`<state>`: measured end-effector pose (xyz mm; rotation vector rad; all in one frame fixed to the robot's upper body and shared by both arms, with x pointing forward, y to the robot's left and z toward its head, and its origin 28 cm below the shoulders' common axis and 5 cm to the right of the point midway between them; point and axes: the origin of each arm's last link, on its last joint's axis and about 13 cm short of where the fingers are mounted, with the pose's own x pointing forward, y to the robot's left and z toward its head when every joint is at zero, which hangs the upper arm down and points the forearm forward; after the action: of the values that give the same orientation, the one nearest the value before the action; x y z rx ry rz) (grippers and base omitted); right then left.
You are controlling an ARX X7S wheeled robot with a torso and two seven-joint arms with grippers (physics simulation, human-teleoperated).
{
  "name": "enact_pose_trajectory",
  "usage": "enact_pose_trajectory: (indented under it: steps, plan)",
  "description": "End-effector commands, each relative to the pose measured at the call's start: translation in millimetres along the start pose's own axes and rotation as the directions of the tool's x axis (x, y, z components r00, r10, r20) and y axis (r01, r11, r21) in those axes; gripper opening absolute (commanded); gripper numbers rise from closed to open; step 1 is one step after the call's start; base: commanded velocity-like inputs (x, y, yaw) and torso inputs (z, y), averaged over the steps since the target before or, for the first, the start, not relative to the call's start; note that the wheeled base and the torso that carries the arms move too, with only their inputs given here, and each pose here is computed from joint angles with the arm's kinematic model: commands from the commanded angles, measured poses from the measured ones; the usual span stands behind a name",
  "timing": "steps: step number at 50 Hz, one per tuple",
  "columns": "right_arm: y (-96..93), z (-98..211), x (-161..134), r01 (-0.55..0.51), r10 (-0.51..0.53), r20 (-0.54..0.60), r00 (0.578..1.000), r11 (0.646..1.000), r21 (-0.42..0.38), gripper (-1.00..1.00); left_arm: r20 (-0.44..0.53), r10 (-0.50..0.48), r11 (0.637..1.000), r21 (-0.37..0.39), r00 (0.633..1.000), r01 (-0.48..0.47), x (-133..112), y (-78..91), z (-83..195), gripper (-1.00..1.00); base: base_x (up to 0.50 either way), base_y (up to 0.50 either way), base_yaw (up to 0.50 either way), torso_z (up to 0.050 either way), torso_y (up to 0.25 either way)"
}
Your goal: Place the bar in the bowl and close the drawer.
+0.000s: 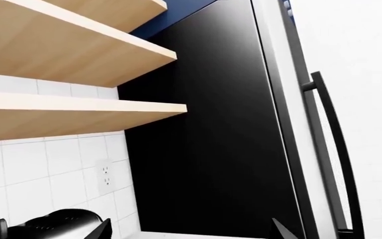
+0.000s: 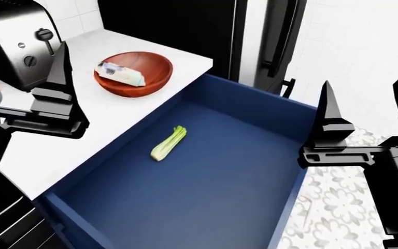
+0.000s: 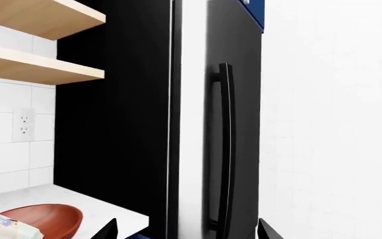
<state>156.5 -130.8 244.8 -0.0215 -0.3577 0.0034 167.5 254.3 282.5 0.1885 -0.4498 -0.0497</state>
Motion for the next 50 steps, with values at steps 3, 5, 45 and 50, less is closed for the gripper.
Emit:
enact_pose_trajectory:
  steps: [3, 5, 45, 50]
  plan:
    - [0.0, -0.6, -0.2, 0.0, 0.0, 0.0, 1.0, 1.0, 0.002, 1.0, -0.001, 0.001, 1.0, 0.001, 1.0, -0.001, -1.2, 0.8, 1.0, 1.0, 0.02, -0.05, 0.0, 0.0, 0.0]
    - [0.1, -1.4, -0.3, -0.002, 0.002, -0.002, 1.0, 1.0, 0.0, 1.0, -0.002, 0.001, 1.0, 0.001, 1.0, -0.001, -1.0, 0.8, 0.6, 1.0, 0.0, 0.0, 0.0, 0.0, 0.0]
    - [-51.7, -50.4, -15.9, 0.305, -0.31, -0.101, 0.945, 0.951, -0.059, 1.0, -0.005, -0.002, 1.0, 0.007, 1.0, 0.002, 2.2, -1.9, -2.8, 1.0, 0.0, 0.0, 0.0, 0.0, 0.0]
    - [-53.6, -61.6, -17.9, 0.316, -0.321, -0.126, 0.939, 0.947, -0.061, 1.0, -0.006, -0.002, 1.0, 0.008, 1.0, 0.002, 0.5, -1.1, -1.1, 1.0, 0.0, 0.0, 0.0, 0.0, 0.0]
